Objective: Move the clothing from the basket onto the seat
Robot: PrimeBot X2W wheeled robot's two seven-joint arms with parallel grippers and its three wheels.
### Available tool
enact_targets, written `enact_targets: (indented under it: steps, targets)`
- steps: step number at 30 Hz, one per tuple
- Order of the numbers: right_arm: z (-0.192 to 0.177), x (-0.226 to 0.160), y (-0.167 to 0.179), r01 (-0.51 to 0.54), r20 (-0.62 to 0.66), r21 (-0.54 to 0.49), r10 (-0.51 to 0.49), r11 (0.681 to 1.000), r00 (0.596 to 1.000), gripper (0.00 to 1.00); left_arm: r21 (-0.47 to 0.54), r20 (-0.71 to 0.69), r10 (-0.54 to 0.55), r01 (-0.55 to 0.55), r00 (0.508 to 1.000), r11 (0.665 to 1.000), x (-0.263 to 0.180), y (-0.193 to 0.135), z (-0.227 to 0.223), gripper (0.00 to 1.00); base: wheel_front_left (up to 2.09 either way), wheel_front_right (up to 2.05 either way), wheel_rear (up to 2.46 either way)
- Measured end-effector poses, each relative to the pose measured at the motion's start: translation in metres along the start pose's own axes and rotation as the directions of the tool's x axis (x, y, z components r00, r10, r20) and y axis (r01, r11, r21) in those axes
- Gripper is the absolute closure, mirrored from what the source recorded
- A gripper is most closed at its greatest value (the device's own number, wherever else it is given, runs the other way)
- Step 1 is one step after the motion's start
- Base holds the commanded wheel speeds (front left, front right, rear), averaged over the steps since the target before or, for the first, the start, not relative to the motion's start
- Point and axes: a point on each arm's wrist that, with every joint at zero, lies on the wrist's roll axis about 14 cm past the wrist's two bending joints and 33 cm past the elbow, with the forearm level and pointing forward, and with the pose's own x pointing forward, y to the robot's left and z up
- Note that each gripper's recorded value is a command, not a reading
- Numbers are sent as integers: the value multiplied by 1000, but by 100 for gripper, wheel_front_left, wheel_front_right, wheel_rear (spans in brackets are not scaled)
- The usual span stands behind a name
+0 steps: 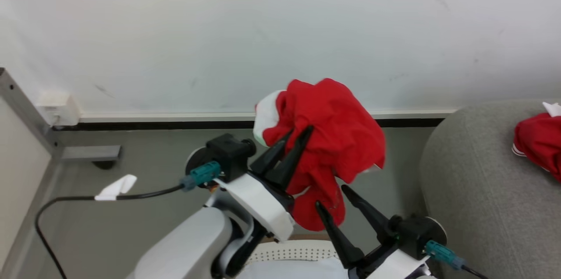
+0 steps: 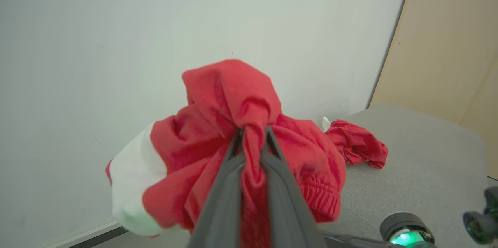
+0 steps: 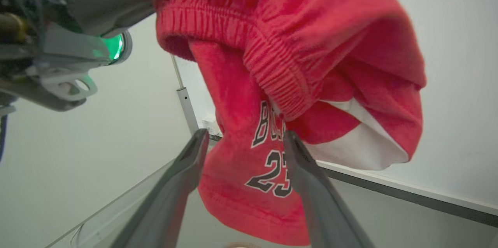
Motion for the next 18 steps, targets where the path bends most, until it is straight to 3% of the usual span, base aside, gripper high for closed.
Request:
enact_targets:
  steps: [17, 18]
  targets:
    - [-25, 34, 4, -35, -99, -70, 28, 997, 995, 0, -39, 3, -12, 12, 1000, 999, -27, -30, 4, 100, 0, 0, 0]
    - [-23, 37, 5, -38, -91, -70, 31, 997, 995, 53, -40, 2, -6, 6, 1000, 999, -28, -29, 4, 100, 0, 0, 0]
